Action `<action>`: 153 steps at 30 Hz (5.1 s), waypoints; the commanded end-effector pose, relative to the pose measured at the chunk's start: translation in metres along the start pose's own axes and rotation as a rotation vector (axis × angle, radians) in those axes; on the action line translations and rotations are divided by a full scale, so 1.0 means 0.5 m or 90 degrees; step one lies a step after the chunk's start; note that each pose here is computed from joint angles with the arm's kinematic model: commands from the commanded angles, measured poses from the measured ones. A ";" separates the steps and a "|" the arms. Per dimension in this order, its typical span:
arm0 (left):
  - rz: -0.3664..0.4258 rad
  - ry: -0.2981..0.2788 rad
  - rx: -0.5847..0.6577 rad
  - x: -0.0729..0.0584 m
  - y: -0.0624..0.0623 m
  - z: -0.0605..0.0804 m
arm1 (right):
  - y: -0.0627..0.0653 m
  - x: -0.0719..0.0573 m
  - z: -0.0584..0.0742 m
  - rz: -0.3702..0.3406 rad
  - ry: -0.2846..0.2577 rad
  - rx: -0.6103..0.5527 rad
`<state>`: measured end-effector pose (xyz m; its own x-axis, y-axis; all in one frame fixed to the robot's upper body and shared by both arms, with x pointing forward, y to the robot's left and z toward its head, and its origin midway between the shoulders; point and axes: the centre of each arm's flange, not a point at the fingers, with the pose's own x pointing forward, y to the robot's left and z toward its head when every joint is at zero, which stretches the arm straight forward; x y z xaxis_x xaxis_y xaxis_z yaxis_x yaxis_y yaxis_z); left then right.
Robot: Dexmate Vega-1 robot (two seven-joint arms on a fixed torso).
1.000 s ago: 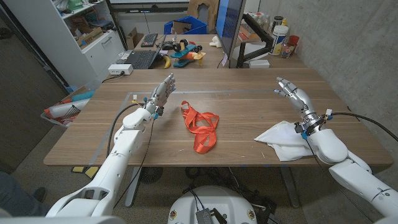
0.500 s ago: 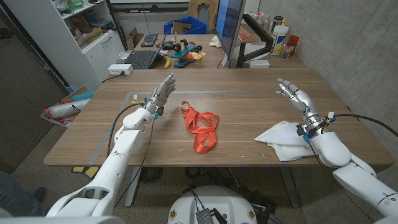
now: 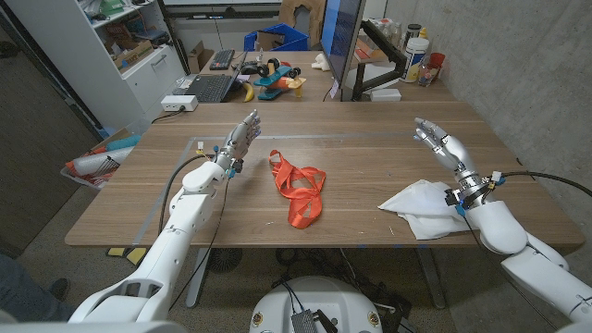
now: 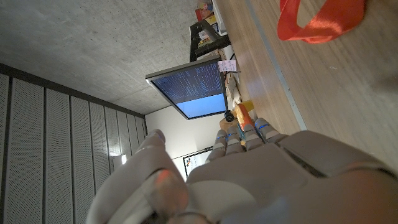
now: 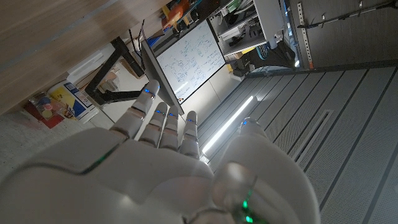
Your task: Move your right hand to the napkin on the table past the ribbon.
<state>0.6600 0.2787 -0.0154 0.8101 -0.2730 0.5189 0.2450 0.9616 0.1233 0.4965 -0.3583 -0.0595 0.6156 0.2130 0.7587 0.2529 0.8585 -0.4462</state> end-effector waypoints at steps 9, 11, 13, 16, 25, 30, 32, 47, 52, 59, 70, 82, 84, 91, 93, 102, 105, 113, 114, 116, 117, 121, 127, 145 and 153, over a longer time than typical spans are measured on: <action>0.002 0.000 0.002 -0.013 -0.002 0.002 | -0.012 -0.036 0.021 0.010 -0.001 -0.072; 0.002 0.000 0.002 -0.014 -0.002 0.002 | -0.013 -0.040 0.022 0.009 -0.003 -0.076; 0.002 0.000 0.002 -0.014 -0.003 0.002 | -0.015 -0.044 0.022 0.009 -0.003 -0.081; 0.002 -0.002 0.004 -0.014 -0.003 0.004 | -0.018 -0.049 0.024 0.008 -0.002 -0.092; -0.005 0.001 -0.012 -0.007 -0.006 -0.007 | -0.018 -0.063 0.029 0.006 0.001 -0.128; -0.005 0.000 -0.009 -0.003 -0.006 -0.007 | -0.018 -0.066 0.037 0.010 0.000 -0.167; -0.006 -0.002 -0.008 -0.001 -0.005 -0.004 | -0.016 -0.067 0.041 0.014 0.000 -0.180; -0.005 -0.006 -0.006 0.001 0.000 0.000 | -0.008 -0.080 0.047 0.003 -0.012 -0.227; -0.007 -0.007 -0.005 0.001 0.000 0.002 | -0.004 -0.085 0.050 0.006 -0.014 -0.258; -0.008 -0.007 -0.005 0.002 -0.001 0.003 | 0.001 -0.098 0.052 0.000 -0.016 -0.290; -0.012 -0.002 -0.005 0.004 -0.001 -0.003 | 0.009 -0.116 0.059 0.006 -0.013 -0.381; -0.014 -0.003 -0.004 0.004 0.005 -0.002 | 0.019 -0.120 0.060 0.016 0.000 -0.417; -0.014 -0.003 -0.003 0.004 0.006 -0.002 | 0.020 -0.120 0.060 0.019 0.002 -0.424; -0.015 -0.003 -0.002 0.005 0.008 -0.001 | 0.028 -0.120 0.058 0.031 0.007 -0.446; -0.016 -0.003 -0.001 0.005 0.009 0.000 | 0.030 -0.119 0.057 0.035 0.009 -0.454; -0.015 -0.005 0.002 0.003 0.012 0.004 | 0.040 -0.122 0.056 0.046 0.012 -0.481; -0.016 -0.003 0.003 0.002 0.013 0.003 | 0.043 -0.123 0.054 0.050 0.017 -0.486; -0.016 -0.001 0.002 0.001 0.015 0.000 | 0.047 -0.129 0.048 0.058 0.030 -0.509; -0.017 -0.001 0.002 0.001 0.015 0.000 | 0.047 -0.129 0.047 0.058 0.031 -0.513; -0.018 -0.001 0.003 0.001 0.015 0.000 | 0.049 -0.130 0.045 0.059 0.033 -0.518; -0.018 -0.001 0.003 0.001 0.015 0.000 | 0.049 -0.130 0.044 0.061 0.033 -0.521; -0.019 0.000 0.003 0.001 0.015 0.000 | 0.052 -0.132 0.039 0.061 0.037 -0.532; -0.020 0.000 0.005 0.001 0.016 0.000 | 0.059 -0.136 0.028 0.064 0.044 -0.548; -0.019 -0.003 0.008 -0.005 0.014 0.004 | 0.072 -0.149 0.002 0.075 0.064 -0.563; -0.018 0.000 0.005 -0.016 0.016 0.001 | 0.074 -0.150 0.002 0.082 0.069 -0.564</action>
<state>0.6587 0.2862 -0.0150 0.8003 -0.3048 0.5164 0.2647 0.9523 0.1519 0.4573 -0.3421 -0.1285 0.7208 0.2028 0.6629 0.6439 0.1584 -0.7486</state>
